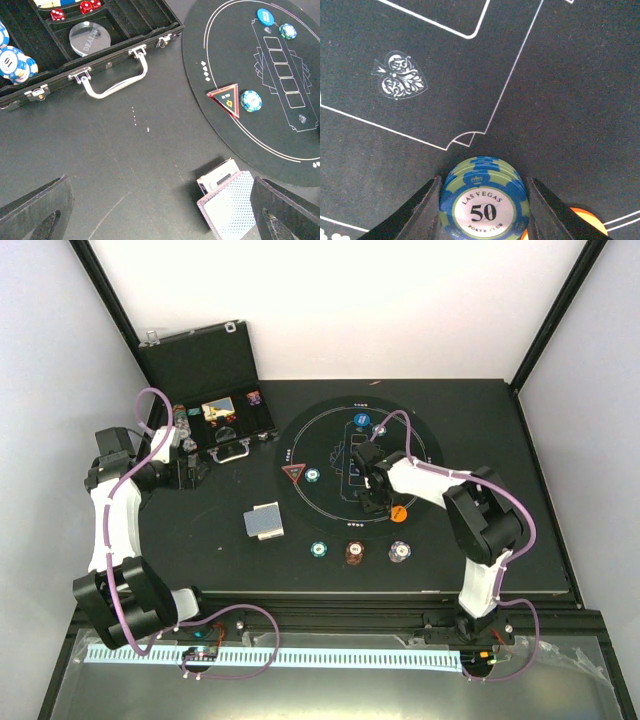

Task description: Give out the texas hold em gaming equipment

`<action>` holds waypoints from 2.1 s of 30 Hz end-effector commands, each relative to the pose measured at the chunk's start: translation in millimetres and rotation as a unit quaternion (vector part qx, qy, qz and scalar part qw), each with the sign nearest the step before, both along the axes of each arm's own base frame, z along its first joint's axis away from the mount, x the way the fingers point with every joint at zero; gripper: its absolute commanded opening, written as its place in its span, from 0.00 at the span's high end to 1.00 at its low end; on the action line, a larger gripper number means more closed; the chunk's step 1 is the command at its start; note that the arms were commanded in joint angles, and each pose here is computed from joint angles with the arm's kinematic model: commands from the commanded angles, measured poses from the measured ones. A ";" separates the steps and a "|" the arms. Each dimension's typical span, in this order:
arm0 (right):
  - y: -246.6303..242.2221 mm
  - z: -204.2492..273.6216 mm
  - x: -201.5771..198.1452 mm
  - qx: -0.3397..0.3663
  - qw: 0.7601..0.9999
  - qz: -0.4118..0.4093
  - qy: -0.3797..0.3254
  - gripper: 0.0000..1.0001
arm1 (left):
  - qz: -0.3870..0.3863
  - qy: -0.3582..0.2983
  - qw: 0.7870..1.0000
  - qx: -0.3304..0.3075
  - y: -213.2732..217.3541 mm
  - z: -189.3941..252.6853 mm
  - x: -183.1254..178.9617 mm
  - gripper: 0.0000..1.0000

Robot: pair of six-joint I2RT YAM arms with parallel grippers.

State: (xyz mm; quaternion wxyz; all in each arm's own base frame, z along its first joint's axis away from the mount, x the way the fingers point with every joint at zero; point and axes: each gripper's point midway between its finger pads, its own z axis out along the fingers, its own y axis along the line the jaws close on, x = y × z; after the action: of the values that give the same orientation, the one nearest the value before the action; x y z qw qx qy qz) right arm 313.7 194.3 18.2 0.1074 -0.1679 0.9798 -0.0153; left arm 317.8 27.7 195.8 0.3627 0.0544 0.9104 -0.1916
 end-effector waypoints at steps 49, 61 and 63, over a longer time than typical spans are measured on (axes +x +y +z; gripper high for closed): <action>64.4 43.4 -138.5 0.033 0.989 0.139 0.022 0.20 | -0.013 -0.026 1.000 -0.010 -3.6 21.7 2.9 0.01; 62.2 31.7 -138.5 0.023 0.990 0.138 0.026 0.39 | -0.013 -0.026 1.000 -0.006 -2.9 22.0 3.0 0.01; 61.9 31.9 -138.9 0.023 0.990 0.138 0.026 0.43 | -0.013 -0.026 1.000 -0.007 -2.9 21.7 3.1 0.01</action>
State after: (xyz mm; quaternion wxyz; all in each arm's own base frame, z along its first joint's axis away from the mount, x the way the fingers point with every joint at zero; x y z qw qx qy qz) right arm 175.4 254.3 50.4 0.0821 -0.2999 0.9501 0.0242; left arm 317.9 24.3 198.6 0.3656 0.0577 0.9068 -0.2016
